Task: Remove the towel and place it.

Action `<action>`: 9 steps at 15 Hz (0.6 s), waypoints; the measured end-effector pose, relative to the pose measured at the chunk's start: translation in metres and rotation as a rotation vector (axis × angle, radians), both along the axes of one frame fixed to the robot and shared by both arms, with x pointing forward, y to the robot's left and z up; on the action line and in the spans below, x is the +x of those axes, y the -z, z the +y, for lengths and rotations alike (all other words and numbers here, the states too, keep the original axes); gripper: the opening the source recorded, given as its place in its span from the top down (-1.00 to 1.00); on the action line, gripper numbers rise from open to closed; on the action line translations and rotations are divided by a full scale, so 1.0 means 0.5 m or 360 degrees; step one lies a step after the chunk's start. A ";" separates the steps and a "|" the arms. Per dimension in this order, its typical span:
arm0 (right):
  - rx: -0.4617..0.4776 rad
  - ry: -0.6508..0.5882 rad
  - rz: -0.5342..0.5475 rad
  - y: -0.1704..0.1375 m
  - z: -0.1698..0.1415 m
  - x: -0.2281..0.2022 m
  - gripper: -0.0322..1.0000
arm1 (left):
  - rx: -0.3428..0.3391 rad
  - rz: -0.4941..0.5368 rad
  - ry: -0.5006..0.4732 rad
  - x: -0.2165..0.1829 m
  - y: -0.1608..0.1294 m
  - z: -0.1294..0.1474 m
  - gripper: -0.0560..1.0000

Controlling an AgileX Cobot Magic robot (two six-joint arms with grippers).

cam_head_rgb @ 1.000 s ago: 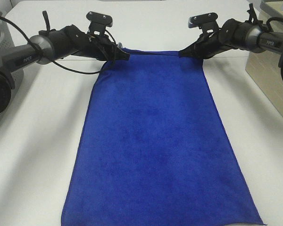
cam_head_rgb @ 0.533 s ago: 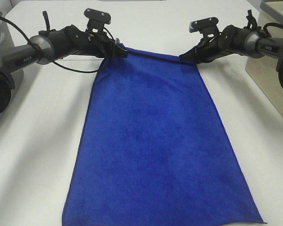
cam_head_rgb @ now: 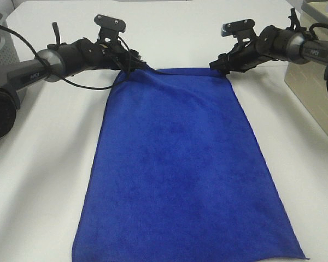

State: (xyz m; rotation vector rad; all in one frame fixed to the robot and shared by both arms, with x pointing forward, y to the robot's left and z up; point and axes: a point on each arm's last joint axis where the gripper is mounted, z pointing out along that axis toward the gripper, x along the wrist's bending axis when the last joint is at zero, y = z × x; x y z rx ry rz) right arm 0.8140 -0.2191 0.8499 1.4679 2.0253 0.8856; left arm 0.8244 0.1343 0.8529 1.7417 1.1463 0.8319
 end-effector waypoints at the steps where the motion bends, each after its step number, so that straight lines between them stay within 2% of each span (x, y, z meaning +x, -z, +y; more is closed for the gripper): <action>1: 0.0004 -0.0007 -0.0015 -0.024 0.001 0.000 -0.20 | -0.0001 -0.0003 -0.0002 0.001 -0.001 0.001 -0.31; 3: 0.0015 -0.0027 -0.0048 -0.085 0.003 -0.002 -0.20 | -0.0004 -0.0010 0.0001 0.001 -0.013 0.002 -0.34; 5: 0.0019 -0.0058 -0.0075 -0.151 0.005 -0.010 -0.20 | -0.0008 -0.0002 0.0036 -0.001 -0.048 -0.001 -0.34; 7: 0.0023 -0.0111 0.0001 -0.193 0.007 -0.026 -0.20 | 0.0020 0.0053 0.0126 -0.010 -0.097 -0.007 -0.34; 9: 0.0024 -0.0204 0.0171 -0.236 0.012 -0.057 -0.20 | 0.0038 0.0179 0.0216 -0.029 -0.164 -0.012 -0.34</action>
